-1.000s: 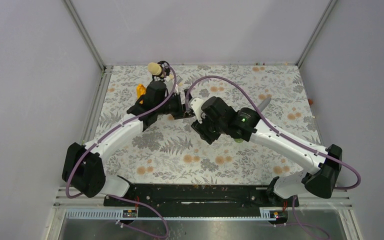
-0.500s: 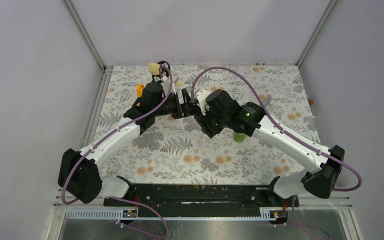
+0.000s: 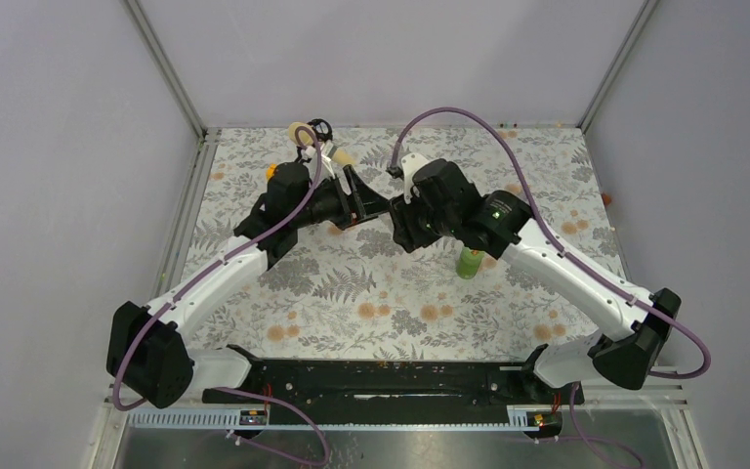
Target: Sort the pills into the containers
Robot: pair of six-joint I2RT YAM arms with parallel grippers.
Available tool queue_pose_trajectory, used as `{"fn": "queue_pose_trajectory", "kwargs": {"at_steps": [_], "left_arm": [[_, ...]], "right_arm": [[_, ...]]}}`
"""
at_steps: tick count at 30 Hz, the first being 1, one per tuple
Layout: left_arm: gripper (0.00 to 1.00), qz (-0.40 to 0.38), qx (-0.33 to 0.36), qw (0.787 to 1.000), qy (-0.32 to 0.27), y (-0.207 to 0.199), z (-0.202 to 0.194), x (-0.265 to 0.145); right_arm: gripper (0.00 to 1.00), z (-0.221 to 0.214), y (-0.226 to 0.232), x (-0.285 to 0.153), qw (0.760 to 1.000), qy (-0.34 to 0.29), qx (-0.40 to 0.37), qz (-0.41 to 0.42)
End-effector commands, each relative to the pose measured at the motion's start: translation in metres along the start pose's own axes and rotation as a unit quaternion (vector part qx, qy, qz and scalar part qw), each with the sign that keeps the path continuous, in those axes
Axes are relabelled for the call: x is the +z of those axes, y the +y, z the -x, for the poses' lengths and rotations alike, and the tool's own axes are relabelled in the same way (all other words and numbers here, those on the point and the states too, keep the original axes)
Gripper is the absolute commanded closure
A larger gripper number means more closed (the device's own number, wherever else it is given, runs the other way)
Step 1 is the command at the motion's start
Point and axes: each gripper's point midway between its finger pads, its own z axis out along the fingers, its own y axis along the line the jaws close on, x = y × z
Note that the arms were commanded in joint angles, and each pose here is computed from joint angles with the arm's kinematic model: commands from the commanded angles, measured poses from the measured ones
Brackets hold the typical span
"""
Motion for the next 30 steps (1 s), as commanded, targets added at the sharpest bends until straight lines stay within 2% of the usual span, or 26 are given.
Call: {"fn": "queue_pose_trajectory", "kwargs": {"at_steps": [1,9,11,13,17,20,25,29,30], "left_arm": [[0.34,-0.034,0.004,0.999,-0.02,-0.022,0.011,-0.005],[0.35,-0.024,-0.015,0.999,-0.026,-0.021,0.01,-0.009],[0.38,-0.034,-0.03,0.998,-0.032,-0.024,0.01,-0.011],[0.47,-0.048,-0.039,0.997,-0.04,-0.029,0.011,-0.013],[0.57,-0.062,-0.052,0.996,-0.041,-0.035,0.011,-0.015],[0.62,-0.07,-0.062,0.995,-0.039,-0.039,0.011,-0.016],[0.81,-0.083,-0.096,0.992,-0.028,-0.043,0.009,-0.015],[0.85,-0.084,-0.104,0.991,-0.025,-0.043,0.008,-0.014],[0.82,-0.085,-0.103,0.991,-0.025,-0.043,0.008,-0.014]], "right_arm": [[0.66,0.038,-0.004,-0.023,0.997,-0.069,0.036,-0.004],[0.65,0.047,-0.005,-0.029,0.995,-0.077,0.062,0.006],[0.65,0.048,-0.001,-0.029,0.995,-0.077,0.067,0.014],[0.65,0.048,0.002,-0.03,0.994,-0.076,0.07,0.022],[0.65,0.049,0.003,-0.03,0.994,-0.077,0.076,0.024],[0.65,0.049,0.003,-0.029,0.994,-0.078,0.077,0.025],[0.65,0.048,0.002,-0.025,0.994,-0.073,0.077,0.023],[0.65,0.047,0.002,-0.023,0.994,-0.069,0.076,0.022],[0.65,0.047,0.002,-0.022,0.994,-0.069,0.076,0.022]]}}
